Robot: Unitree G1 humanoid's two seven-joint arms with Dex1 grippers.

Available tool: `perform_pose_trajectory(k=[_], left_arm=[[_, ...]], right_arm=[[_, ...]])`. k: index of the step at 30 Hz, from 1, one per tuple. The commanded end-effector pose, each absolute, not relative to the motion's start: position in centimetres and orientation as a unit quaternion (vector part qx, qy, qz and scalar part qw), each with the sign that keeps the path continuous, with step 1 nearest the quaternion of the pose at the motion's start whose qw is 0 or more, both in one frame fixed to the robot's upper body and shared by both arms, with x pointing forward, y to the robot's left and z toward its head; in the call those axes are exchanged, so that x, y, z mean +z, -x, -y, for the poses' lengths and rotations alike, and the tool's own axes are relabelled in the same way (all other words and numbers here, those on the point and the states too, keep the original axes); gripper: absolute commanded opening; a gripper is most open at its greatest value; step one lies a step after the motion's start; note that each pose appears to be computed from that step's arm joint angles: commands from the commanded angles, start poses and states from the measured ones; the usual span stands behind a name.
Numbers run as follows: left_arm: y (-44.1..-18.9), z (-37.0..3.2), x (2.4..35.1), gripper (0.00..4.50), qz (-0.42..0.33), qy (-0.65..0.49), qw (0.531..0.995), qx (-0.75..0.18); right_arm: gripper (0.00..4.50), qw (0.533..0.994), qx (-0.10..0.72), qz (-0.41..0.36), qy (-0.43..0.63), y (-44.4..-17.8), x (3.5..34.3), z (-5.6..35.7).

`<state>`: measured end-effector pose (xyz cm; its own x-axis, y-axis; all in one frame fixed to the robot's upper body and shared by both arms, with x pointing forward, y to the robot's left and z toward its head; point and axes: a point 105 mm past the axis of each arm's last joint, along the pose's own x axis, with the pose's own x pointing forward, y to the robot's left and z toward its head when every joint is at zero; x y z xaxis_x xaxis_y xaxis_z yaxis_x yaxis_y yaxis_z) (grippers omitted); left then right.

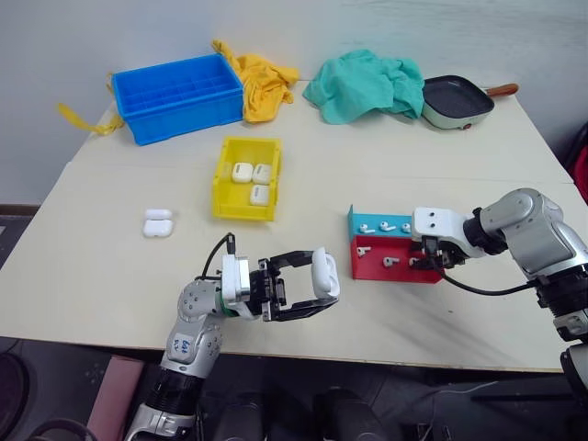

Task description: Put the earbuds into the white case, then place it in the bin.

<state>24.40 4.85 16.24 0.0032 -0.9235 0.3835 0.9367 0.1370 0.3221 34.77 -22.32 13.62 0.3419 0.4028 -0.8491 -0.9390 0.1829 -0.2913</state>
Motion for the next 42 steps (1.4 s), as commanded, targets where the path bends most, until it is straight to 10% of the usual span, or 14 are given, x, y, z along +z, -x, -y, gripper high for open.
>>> perform_pose_trajectory(k=[1,19,25,35,42], left_arm=[[-23.9,-4.7,17.2,2.78,0.278,0.005,0.699,-0.658],[-24.1,-4.7,17.2,2.78,0.28,0.005,0.704,-0.653],[-24.0,-5.0,17.1,2.78,0.278,0.002,0.705,-0.652],[-24.2,-5.0,17.2,2.78,0.281,0.002,0.706,-0.65],[-23.6,-4.3,18.3,2.78,0.292,0.033,0.673,-0.678]], right_arm=[[1.89,0.691,0.474,-0.33,0.434,-34.7,13.4,22.9],[1.89,0.684,0.481,-0.338,0.432,-34.3,12.6,23.0],[0.45,0.676,0.488,-0.34,0.434,-33.8,12.3,23.0],[0.45,0.686,0.487,-0.332,0.427,-33.8,12.4,22.9],[0.45,0.751,0.541,-0.19,0.328,-31.5,18.1,21.3]])
